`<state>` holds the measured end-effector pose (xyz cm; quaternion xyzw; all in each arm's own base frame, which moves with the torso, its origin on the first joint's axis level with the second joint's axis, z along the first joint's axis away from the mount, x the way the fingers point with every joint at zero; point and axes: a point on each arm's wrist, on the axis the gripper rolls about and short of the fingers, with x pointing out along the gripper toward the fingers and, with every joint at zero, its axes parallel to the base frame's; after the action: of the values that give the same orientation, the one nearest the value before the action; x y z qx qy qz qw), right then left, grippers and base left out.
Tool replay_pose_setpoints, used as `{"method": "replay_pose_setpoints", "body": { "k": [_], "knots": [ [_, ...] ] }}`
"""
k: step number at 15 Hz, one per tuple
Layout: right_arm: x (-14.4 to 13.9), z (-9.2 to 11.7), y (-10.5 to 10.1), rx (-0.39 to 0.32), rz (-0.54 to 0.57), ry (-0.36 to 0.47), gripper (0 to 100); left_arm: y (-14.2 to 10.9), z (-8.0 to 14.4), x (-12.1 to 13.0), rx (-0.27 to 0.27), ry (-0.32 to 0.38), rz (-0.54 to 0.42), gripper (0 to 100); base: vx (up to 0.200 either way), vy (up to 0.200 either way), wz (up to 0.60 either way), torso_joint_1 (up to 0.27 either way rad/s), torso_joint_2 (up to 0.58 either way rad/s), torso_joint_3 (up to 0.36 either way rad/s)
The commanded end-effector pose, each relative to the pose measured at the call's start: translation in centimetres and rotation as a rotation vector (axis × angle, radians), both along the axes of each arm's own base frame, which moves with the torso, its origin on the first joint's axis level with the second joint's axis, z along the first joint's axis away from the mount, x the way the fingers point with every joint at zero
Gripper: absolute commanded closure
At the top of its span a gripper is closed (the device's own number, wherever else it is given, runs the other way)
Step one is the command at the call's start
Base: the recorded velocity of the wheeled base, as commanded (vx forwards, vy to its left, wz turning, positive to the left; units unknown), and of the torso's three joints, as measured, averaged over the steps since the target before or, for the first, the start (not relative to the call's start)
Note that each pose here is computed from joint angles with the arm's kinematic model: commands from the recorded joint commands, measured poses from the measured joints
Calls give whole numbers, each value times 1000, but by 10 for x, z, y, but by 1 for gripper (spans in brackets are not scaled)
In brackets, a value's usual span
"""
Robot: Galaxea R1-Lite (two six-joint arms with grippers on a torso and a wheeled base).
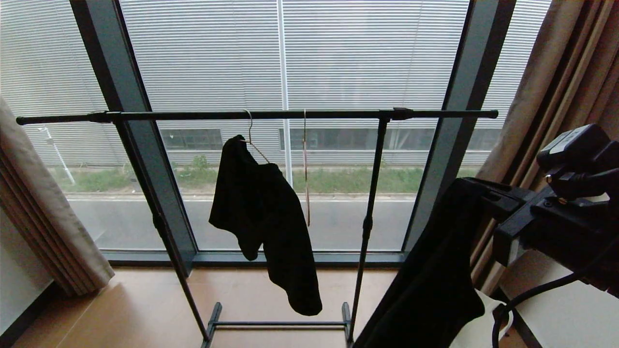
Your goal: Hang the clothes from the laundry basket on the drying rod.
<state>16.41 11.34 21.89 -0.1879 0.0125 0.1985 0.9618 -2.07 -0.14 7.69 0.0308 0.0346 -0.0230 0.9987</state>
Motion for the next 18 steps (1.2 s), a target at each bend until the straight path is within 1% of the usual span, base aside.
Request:
{"method": "replay_pose_setpoints", "body": {
  "k": [1, 3, 5, 6, 7, 8, 9, 11, 12, 13, 15, 16, 17, 18],
  "knots": [
    [1, 0, 1, -1, 3, 4, 100, -1, 27, 17, 55, 151, 12, 0, 0, 0, 0, 0, 0, 0],
    [6, -1, 5, 0, 1, 9, 100, 0, 58, 43, 47, 251, -38, 0, 0, 0, 0, 0, 0, 0],
    [12, 0, 9, 17, -2, 21, 100, -1, 76, 73, 48, 317, -80, 0, 0, 0, 0, 0, 0, 0],
    [14, -1, 10, 24, -4, 27, 100, -2, 78, 80, 49, 326, -97, 0, 0, 0, 0, 0, 0, 0],
    [19, -2, 14, 37, -7, 42, 100, -7, 83, 103, 64, 368, -139, 0, 0, 0, 0, 0, 0, 0],
    [21, -4, 16, 31, -5, 49, 100, -16, 84, 121, 76, 405, -169, 0, 0, 0, 0, 0, 0, 0],
    [23, -5, 17, 29, -5, 53, 100, -24, 86, 131, 75, 419, -192, 0, 0, 0, 0, 0, 0, 0],
    [31, -6, 23, 20, -6, 64, 100, -62, 88, 160, 29, 493, -254, 0, 0, 0, 0, 0, 0, 0],
    [36, -7, 27, 18, -6, 68, 100, -79, 86, 172, 20, 529, -287, 0, 0, 0, 0, 0, 0, 0],
    [40, -8, 30, 15, -5, 72, 100, -93, 84, 184, 28, 543, -317, 0, 0, 0, 0, 0, 0, 0],
    [48, -10, 36, 17, -7, 82, 100, -115, 80, 200, 36, 549, -370, 0, 0, 0, 0, 0, 0, 0],
    [53, -12, 41, 16, -2, 90, 100, -131, 74, 211, 45, 564, -417, 0, 0, 0, 0, 0, 0, 0],
    [53, -11, 47, 24, 1, 91, 100, -143, 71, 217, 41, 570, -465, 0, 0, 0, 0, 0, 0, 0],
    [54, -10, 49, 33, -20, 90, 100, -149, 69, 219, 35, 569, -495, 0, 0, 0, 0, 0, 0, 0]
  ]
}}
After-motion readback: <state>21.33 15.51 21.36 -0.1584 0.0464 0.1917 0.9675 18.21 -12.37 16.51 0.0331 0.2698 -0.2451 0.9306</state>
